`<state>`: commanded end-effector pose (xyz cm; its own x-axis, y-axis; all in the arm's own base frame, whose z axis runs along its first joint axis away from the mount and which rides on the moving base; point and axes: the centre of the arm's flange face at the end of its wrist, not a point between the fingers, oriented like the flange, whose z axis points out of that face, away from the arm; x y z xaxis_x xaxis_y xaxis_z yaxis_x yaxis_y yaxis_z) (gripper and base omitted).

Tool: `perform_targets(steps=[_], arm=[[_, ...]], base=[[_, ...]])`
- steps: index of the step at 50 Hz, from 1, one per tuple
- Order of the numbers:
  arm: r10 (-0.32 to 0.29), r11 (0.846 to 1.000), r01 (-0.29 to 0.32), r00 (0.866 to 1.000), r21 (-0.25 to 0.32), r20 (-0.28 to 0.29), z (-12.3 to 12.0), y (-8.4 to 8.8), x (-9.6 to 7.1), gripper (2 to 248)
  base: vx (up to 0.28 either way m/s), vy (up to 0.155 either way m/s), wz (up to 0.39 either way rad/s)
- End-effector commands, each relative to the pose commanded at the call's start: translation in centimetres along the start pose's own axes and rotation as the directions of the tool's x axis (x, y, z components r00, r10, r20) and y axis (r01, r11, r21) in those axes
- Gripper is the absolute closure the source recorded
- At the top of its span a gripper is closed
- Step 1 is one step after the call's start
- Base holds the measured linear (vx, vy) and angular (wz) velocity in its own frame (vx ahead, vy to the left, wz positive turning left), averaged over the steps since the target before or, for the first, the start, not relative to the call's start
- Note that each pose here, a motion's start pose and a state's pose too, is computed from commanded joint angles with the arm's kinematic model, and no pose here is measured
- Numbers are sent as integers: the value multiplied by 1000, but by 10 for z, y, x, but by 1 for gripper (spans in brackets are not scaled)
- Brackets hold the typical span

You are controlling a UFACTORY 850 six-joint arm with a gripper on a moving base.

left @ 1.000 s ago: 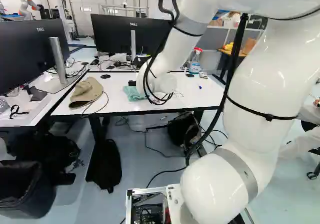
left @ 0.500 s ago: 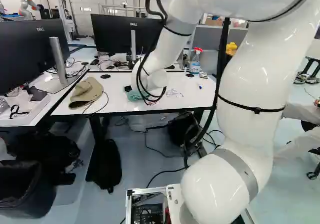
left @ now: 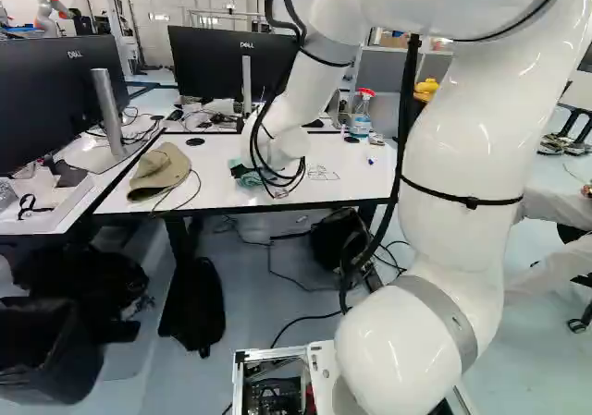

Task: Clean the table with the green towel

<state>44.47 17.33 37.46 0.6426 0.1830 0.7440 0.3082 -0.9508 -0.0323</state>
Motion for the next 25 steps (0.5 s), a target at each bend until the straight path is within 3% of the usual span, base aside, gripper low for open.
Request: perform_targets(steps=[1,6,7,11,12,16,17,21,22,25], arm=[[0,1000,0,1000,0,0,0,0,0,26],[0,1000,0,1000,0,0,0,0,0,26],[0,1000,0,1000,0,0,0,0,0,64],[0,1000,0,1000,0,0,0,0,0,64],[0,1000,0,1000,0,0,0,0,0,102],[0,1000,0,1000,0,0,0,0,0,102],[0,1000,0,1000,0,0,0,0,0,140],[0,1000,0,1000,0,0,0,0,0,140],[0,1000,0,1000,0,0,0,0,0,176],[0,1000,0,1000,0,0,0,0,0,176]], base=[[0,0,0],[0,0,0],[0,0,0],[0,0,0],[0,0,0],[0,0,0],[0,0,0],[0,0,0],[0,0,0],[0,0,0]])
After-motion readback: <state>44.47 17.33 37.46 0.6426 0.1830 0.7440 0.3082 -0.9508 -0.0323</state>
